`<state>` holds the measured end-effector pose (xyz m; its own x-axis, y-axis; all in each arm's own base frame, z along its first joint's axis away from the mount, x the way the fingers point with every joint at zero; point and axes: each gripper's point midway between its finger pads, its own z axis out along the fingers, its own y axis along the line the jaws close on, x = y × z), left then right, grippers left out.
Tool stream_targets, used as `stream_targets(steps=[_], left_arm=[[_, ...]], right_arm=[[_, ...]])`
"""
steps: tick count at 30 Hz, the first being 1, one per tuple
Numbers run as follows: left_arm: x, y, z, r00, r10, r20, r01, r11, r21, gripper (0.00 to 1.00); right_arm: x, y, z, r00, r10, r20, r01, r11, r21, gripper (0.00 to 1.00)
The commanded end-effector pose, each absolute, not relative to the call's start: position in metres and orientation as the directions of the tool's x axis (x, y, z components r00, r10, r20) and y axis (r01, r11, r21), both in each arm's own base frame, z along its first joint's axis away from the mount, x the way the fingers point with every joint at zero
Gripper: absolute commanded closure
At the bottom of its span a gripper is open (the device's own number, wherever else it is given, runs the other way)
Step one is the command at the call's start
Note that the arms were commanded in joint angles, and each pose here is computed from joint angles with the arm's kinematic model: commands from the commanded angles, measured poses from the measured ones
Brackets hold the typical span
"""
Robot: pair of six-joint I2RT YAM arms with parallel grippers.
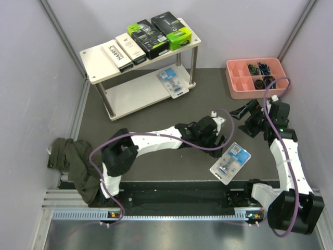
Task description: Place and organize the shaving razors onto the shelf
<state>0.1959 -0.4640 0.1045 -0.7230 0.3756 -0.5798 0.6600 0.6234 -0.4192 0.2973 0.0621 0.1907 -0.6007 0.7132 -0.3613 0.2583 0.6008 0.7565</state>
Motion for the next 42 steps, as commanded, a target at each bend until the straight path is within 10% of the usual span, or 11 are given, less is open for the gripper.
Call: stream_targets(steps=[1,30,42], left_arm=[[0.192,-0.502,0.117,-0.634,0.424,-0.647,0.748,0.549,-0.374,0.19],[0.166,-0.550,0.029,-0.569,0.587,-0.575,0.801,0.555,-0.226,0.40],[0.155,-0.548,-0.005,-0.553,0.649,-0.522,0.806,0.576,-0.138,0.76]], right_arm=[[0.280,0.059,0.188,-0.609,0.702,-0.369,0.233,0.603,0.763,0.01],[0.268,0.030,0.171,-0.585,0.745,-0.322,0.288,0.561,0.776,0.01],[0.266,0.029,0.163,-0.587,0.748,-0.309,0.300,0.555,0.776,0.01]])
